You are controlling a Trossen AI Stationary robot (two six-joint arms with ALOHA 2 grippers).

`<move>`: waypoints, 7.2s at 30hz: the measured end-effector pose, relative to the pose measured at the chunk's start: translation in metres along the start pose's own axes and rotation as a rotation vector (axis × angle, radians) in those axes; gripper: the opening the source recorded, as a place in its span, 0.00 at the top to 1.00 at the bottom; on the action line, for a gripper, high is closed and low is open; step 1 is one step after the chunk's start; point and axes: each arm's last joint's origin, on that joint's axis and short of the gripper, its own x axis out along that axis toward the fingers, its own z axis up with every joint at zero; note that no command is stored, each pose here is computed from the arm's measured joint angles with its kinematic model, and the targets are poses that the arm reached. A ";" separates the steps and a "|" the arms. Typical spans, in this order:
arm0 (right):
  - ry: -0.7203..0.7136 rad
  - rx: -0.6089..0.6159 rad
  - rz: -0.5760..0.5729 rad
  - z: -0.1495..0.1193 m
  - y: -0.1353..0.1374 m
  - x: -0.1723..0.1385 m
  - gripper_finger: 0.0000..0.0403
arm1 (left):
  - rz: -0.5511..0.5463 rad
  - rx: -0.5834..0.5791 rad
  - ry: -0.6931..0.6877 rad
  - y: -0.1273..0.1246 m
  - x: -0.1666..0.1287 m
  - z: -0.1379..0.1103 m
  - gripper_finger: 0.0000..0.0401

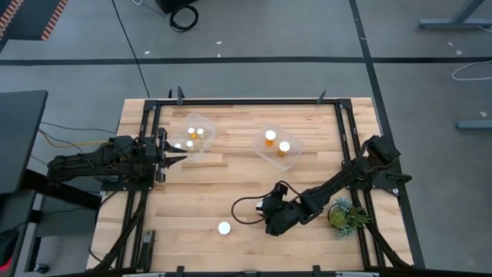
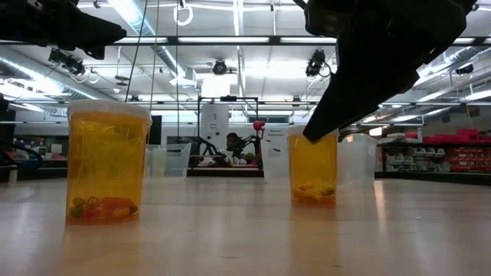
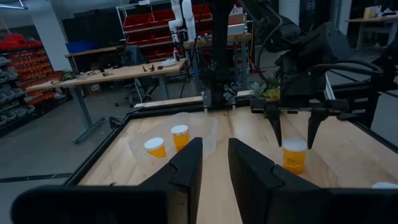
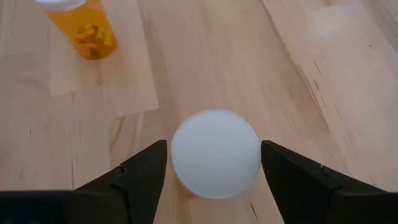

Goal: Pick and place medicine bottles into bin by pill shape (circle, oval)
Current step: Put the big orange pill bottle into the right transparent bin

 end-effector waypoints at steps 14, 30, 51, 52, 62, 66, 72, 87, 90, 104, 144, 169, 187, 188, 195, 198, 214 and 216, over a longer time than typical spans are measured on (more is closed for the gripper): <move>-0.014 -0.008 -0.008 0.009 -0.008 -0.005 0.43 | 0.000 0.000 -0.001 0.000 0.000 0.000 0.79; -0.091 0.004 -0.065 0.058 -0.063 -0.037 0.42 | 0.005 -0.088 -0.051 0.000 0.000 0.003 0.78; -0.056 0.006 -0.202 0.089 -0.146 -0.042 0.42 | 0.002 -0.053 0.001 -0.009 0.013 -0.064 0.79; -0.057 0.013 -0.203 0.089 -0.148 -0.045 0.42 | -0.001 -0.053 0.014 -0.009 0.013 -0.065 0.79; -0.046 0.032 -0.229 0.091 -0.160 -0.051 0.42 | -0.046 -0.052 0.037 -0.012 0.013 -0.067 0.78; -0.013 0.017 -0.267 0.091 -0.171 -0.042 0.42 | -0.046 -0.052 0.039 -0.012 0.013 -0.067 0.79; 0.014 0.059 -0.306 0.089 -0.193 -0.035 0.42 | -0.045 -0.052 0.040 -0.012 0.013 -0.068 0.79; 0.012 0.186 -0.255 0.042 -0.222 -0.001 0.42 | -0.045 -0.052 0.040 -0.012 0.013 -0.068 0.79; -0.005 0.201 -0.229 0.035 -0.222 0.003 0.42 | -0.045 -0.052 0.040 -0.012 0.013 -0.068 0.79; -0.027 0.237 -0.210 0.030 -0.221 0.006 0.38 | -0.045 -0.051 0.040 -0.012 0.013 -0.068 0.80; -0.249 0.156 0.033 0.093 -0.133 -0.028 0.34 | -0.045 -0.051 0.041 -0.012 0.013 -0.068 0.80; -0.050 -0.146 0.283 0.167 0.013 0.057 0.34 | -0.046 -0.051 0.050 -0.012 0.013 -0.069 0.77; 0.013 -0.287 0.246 0.149 0.068 0.072 0.34 | -0.046 -0.052 0.050 -0.012 0.013 -0.069 0.78; 0.009 -0.294 0.237 0.147 0.070 0.071 0.34 | -0.046 -0.051 0.050 -0.012 0.013 -0.069 0.78; 0.045 -0.272 0.231 0.135 0.071 0.077 0.33 | -0.046 -0.052 0.049 -0.012 0.013 -0.069 0.79; 0.047 -0.273 0.234 0.134 0.071 0.077 0.29 | -0.046 -0.051 0.049 -0.012 0.013 -0.069 0.79; 0.106 -0.283 0.247 0.109 0.073 0.092 0.24 | -0.046 -0.052 0.048 -0.012 0.013 -0.069 0.80; 0.114 -0.282 0.245 0.106 0.072 0.093 0.26 | -0.046 -0.051 0.048 -0.012 0.013 -0.069 0.80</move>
